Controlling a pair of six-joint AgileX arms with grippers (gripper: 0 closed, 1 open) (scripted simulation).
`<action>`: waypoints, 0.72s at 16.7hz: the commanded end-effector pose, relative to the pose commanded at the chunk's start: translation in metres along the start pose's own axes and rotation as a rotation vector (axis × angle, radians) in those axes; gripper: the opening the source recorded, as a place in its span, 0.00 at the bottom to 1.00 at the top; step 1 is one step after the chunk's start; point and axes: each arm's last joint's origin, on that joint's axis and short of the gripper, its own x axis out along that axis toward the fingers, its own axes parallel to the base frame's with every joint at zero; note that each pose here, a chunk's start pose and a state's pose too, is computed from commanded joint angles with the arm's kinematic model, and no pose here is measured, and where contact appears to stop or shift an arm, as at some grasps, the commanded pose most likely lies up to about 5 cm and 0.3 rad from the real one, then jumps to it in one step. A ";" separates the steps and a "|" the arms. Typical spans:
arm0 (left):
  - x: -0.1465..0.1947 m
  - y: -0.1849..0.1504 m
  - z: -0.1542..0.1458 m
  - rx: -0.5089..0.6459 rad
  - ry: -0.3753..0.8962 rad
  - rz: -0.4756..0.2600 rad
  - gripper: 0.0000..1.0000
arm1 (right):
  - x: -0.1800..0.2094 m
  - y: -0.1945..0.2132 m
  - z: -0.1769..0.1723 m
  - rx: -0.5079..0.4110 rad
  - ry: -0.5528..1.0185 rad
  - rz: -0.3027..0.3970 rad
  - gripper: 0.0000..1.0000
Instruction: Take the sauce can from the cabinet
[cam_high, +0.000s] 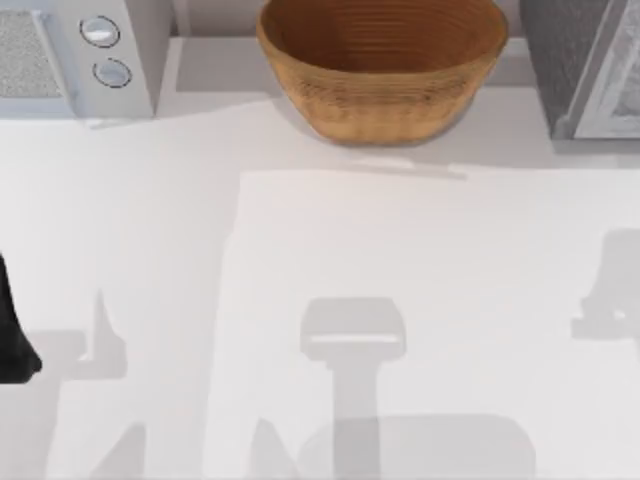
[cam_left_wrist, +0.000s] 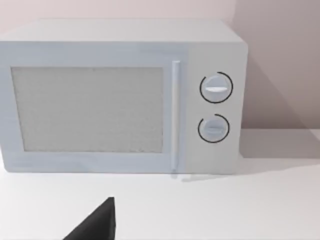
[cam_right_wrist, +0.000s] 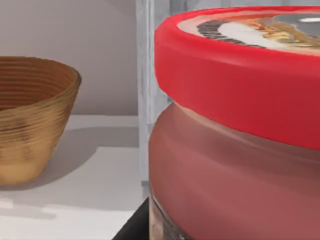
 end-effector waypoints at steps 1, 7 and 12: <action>0.000 0.000 0.000 0.000 0.000 0.000 1.00 | 0.000 -0.001 -0.021 0.002 -0.009 0.001 0.00; 0.000 0.000 0.000 0.000 0.000 0.000 1.00 | 0.003 -0.006 -0.085 0.011 -0.128 0.005 0.00; 0.000 0.000 0.000 0.000 0.000 0.000 1.00 | 0.003 -0.006 -0.087 0.012 -0.137 0.005 0.00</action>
